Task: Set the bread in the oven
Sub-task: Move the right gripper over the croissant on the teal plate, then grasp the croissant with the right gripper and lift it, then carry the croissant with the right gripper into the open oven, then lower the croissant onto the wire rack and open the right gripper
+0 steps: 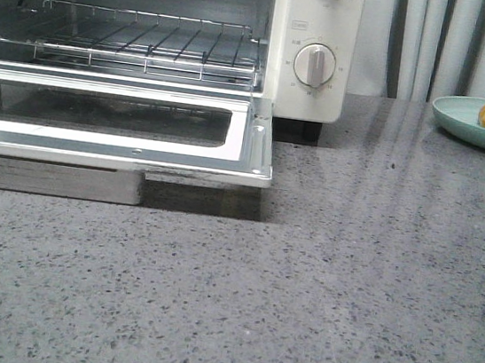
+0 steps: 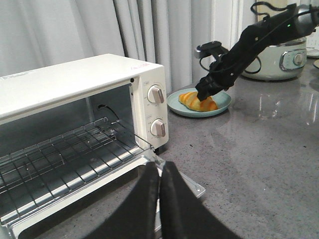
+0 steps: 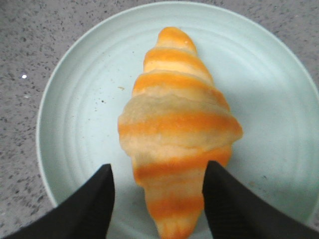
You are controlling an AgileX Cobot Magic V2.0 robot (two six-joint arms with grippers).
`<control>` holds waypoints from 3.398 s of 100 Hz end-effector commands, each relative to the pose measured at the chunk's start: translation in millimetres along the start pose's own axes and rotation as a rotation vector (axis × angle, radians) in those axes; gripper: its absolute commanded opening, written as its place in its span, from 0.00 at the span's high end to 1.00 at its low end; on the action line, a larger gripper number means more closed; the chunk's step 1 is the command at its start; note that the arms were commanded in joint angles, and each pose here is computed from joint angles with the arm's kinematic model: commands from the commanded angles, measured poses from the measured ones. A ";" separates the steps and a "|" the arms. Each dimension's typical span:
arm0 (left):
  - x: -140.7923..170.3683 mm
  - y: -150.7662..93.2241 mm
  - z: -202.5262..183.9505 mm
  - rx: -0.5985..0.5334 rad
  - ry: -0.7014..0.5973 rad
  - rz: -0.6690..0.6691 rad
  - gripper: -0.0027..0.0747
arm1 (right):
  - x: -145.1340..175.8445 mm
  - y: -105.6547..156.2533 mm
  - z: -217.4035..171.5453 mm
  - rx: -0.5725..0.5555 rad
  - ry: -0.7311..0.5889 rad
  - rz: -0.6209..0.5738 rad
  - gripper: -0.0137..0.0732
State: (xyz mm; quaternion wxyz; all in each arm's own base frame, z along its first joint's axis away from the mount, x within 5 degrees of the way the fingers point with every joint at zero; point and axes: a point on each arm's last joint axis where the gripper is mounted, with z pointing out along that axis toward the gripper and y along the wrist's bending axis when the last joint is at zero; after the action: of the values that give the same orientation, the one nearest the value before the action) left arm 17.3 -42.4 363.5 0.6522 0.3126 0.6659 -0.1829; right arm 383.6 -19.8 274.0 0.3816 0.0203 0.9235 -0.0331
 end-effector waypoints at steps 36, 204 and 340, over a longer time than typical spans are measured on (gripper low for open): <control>-13.6 -0.4 -1.9 0.014 -0.077 -0.067 0.99 | 7.3 -1.1 34.1 0.011 0.061 -0.032 0.43; -12.7 -1.1 -2.4 0.018 -0.068 -0.061 0.99 | 33.9 280.5 -228.7 -0.732 -0.469 -0.674 0.92; -13.7 -5.9 -13.3 0.016 -0.111 -0.047 0.99 | -3.4 337.5 -133.2 -0.330 -0.464 -0.857 0.45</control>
State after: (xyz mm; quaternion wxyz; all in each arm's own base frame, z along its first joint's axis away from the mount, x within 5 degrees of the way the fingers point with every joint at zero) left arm 3.1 -41.5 363.5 0.6579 0.3161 0.6518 -0.2057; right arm 312.2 330.6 327.5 0.4796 -0.4341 0.7610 -0.0486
